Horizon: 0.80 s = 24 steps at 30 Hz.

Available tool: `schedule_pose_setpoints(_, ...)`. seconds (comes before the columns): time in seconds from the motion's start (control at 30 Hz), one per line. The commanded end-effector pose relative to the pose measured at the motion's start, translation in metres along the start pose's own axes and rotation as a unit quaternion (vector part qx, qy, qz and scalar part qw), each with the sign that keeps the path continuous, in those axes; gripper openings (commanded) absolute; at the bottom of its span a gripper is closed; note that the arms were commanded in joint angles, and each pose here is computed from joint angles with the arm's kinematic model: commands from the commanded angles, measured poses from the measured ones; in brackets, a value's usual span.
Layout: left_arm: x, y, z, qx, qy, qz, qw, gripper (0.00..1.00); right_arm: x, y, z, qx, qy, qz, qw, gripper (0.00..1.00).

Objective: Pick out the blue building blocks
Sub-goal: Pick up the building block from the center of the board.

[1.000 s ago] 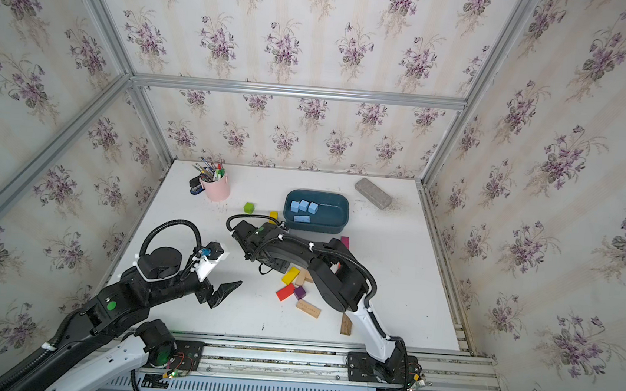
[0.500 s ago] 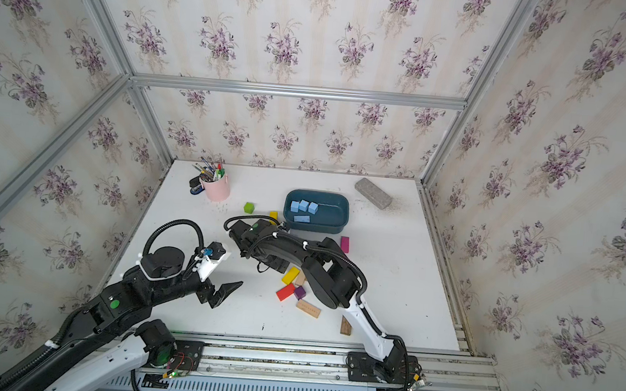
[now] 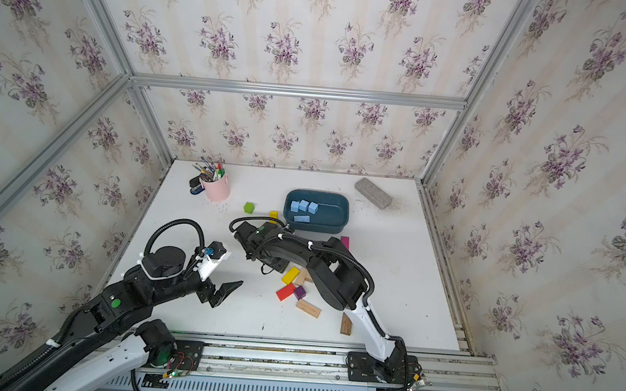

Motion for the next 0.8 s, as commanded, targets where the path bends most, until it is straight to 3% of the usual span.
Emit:
schedule_pose_setpoints(0.0, 0.001, 0.007, -0.001, -0.013, 0.004, -0.003, 1.0, 0.99, -0.005, -0.003, 0.002, 0.011, -0.008, 0.006, 1.0, 0.57)
schedule_pose_setpoints(0.43, 0.003, 0.004, -0.003, -0.015, 0.011, -0.006, 1.0, 0.99, 0.0, 0.001, -0.003, 0.011, 0.014, 0.002, 1.0, 0.48)
schedule_pose_setpoints(0.77, 0.005, 0.004, -0.004, -0.019, 0.018, -0.003, 1.0, 0.99, -0.001, 0.047, -0.047, -0.05, 0.05, -0.018, 0.997, 0.48)
Point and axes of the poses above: each gripper's point midway between its finger pads, its own z axis out along the fingers, its own x axis along the line the jaws close on, y = z × x, the point moved 3 cm from there along -z, back along the fingers, and after that the axes turned 13 degrees about -z, right-handed, at the moved point
